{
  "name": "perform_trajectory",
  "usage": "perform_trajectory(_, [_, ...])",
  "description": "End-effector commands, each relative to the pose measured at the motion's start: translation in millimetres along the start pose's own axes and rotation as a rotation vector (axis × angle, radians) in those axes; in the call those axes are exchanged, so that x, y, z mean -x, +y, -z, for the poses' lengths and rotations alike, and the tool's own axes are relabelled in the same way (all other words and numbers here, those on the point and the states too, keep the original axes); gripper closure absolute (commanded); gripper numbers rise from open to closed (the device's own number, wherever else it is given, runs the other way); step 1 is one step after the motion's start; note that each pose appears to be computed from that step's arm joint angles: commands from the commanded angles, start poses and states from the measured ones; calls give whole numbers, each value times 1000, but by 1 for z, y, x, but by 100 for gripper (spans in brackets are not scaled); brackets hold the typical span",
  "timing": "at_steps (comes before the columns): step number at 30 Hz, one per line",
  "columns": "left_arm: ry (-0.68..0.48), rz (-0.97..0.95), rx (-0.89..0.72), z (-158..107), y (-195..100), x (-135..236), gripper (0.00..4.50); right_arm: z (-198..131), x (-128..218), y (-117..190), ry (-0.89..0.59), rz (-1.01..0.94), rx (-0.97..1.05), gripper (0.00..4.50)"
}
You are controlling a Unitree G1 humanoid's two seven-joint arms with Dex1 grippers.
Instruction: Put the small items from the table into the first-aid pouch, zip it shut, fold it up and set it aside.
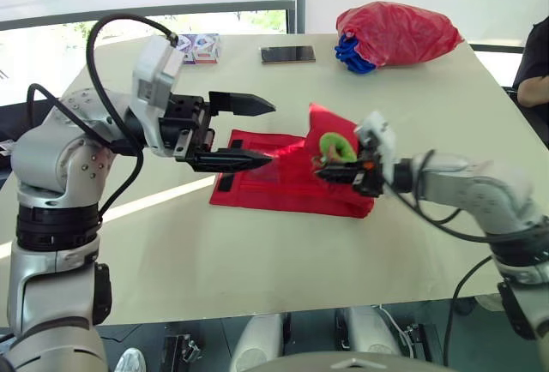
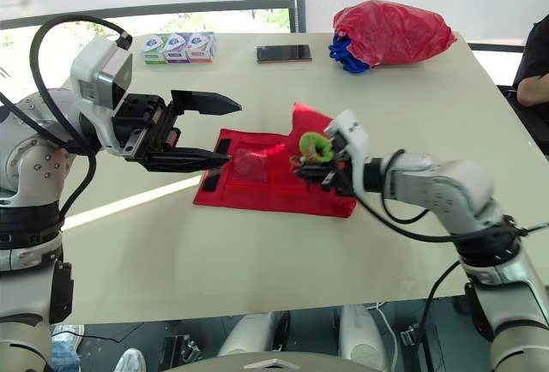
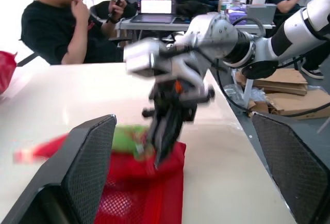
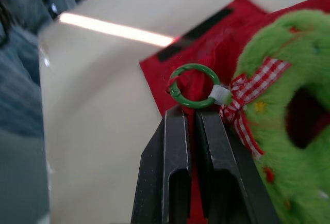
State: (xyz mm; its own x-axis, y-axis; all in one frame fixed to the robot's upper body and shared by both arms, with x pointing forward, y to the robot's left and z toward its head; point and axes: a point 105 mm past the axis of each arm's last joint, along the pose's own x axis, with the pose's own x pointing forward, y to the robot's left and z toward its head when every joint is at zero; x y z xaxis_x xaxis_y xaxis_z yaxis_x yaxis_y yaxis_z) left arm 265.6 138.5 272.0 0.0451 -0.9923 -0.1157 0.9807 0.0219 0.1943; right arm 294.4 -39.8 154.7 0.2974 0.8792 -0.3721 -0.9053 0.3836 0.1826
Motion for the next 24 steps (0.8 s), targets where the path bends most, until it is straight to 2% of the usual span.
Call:
perform_trajectory(1, [-7, -18, -48, -12, -6, 3, 0, 4, -10, -2, 75, 10, 108, 438])
perform_trajectory(3, [-8, -31, -44, -12, -6, 4, 0, 11, -15, -8, 124, 38, 153, 438])
perform_trajectory(7, [-3, -44, -37, -9, -7, 6, 0, 8, -22, -16, 99, 98, 163, 438])
perform_trajectory(10, [-9, -55, -31, -9, -7, 6, 0, 7, -21, -4, 72, 47, 152, 355])
perform_trajectory(12, [-8, -60, -25, -7, -7, 7, 0, 5, -17, 5, 51, 16, 146, 269])
perform_trajectory(13, [-7, -60, -23, -7, -7, 7, 0, 4, -15, 8, 45, 8, 146, 196])
perform_trajectory(14, [-9, -63, -19, -7, -7, 8, 0, 0, -13, 10, 24, 8, 150, 172])
perform_trajectory(16, [-12, -69, -14, -6, -6, 8, 0, -6, -9, 14, -8, 2, 155, 62])
perform_trajectory(18, [-12, -82, -3, -3, -6, 10, 0, -12, -2, 21, -39, -17, 161, 2])
perform_trajectory(21, [-18, -133, 34, 4, -2, 15, 0, -19, 13, 28, -96, -33, 184, 2])
perform_trajectory(24, [30, -242, 95, 27, 7, 26, 0, -21, 33, 25, -171, 9, 218, 2])
